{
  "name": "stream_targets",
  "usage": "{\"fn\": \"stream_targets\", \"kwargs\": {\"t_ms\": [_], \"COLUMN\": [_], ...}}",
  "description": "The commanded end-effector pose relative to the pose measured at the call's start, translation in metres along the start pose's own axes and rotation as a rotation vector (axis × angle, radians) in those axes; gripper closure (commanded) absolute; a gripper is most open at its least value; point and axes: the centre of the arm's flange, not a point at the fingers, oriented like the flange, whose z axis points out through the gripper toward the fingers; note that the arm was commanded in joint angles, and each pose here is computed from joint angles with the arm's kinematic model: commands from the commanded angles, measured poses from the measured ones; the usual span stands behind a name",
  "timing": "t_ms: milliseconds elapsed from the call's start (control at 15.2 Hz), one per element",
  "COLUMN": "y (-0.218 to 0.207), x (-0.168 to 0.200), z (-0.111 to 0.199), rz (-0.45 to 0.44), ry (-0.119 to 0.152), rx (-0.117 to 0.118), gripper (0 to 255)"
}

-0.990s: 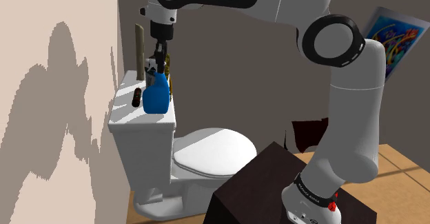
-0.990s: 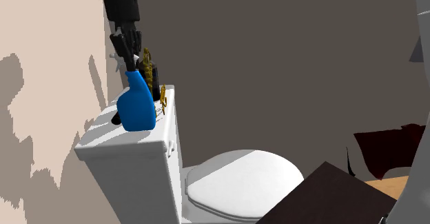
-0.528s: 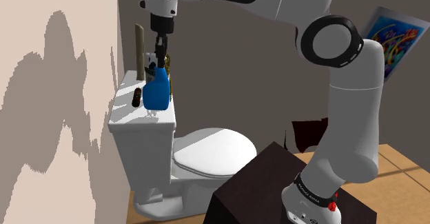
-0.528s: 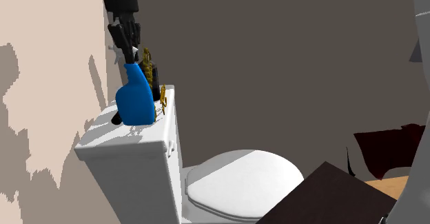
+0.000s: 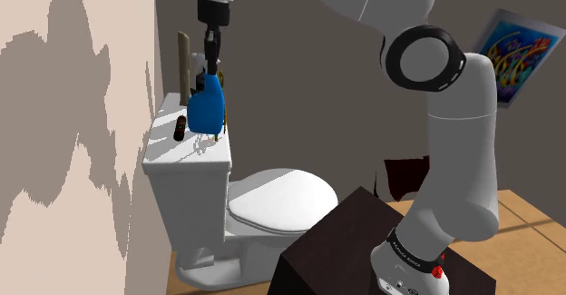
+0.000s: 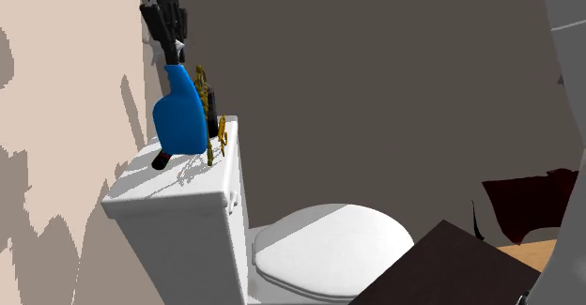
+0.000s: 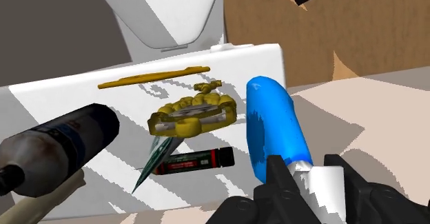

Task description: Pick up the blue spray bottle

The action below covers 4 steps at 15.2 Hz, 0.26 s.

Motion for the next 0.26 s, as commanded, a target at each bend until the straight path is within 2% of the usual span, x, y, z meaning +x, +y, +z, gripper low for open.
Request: {"fn": "stream_targets", "kwargs": {"t_ms": [0, 198], "y": [-0.0006, -0.0006], "x": [-0.001, -0.0011], "z": [-0.0101, -0.0162], "rz": [0.0, 0.0], "ry": [0.0, 0.0], "rx": [0.0, 0.0], "gripper": [255, 255]}}
